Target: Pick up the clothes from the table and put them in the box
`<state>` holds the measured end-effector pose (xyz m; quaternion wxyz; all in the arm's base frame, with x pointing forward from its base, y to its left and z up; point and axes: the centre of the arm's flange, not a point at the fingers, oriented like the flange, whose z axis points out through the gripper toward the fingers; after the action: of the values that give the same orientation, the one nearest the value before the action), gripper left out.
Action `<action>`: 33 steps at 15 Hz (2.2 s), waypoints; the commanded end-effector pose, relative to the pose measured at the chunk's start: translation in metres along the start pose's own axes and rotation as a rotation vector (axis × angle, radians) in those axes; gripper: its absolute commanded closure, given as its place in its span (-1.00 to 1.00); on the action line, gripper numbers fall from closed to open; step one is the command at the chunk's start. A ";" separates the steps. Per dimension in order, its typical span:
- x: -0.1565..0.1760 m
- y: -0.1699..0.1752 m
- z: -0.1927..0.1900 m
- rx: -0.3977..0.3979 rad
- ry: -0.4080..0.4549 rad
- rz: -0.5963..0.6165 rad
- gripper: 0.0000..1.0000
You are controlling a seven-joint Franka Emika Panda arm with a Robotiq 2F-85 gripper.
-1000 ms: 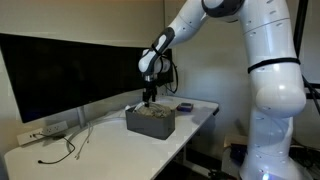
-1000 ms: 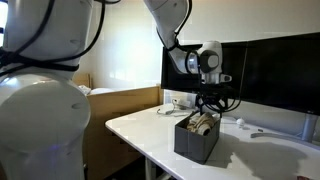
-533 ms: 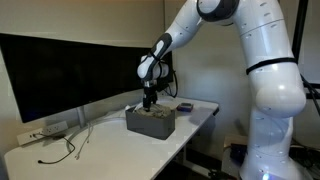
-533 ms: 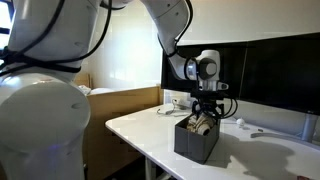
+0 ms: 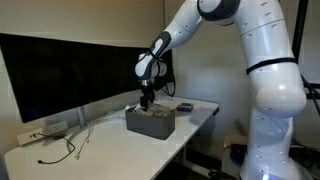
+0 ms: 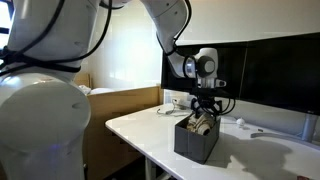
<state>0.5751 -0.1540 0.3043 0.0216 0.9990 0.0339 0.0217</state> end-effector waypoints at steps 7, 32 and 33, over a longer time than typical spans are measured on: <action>-0.012 -0.014 0.018 0.015 -0.095 -0.109 -0.20; -0.003 -0.067 -0.144 0.007 0.051 -0.150 0.87; -0.003 -0.075 -0.158 0.007 0.062 -0.159 0.87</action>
<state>0.5675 -0.0949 0.4161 0.0218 0.9926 0.1136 0.0377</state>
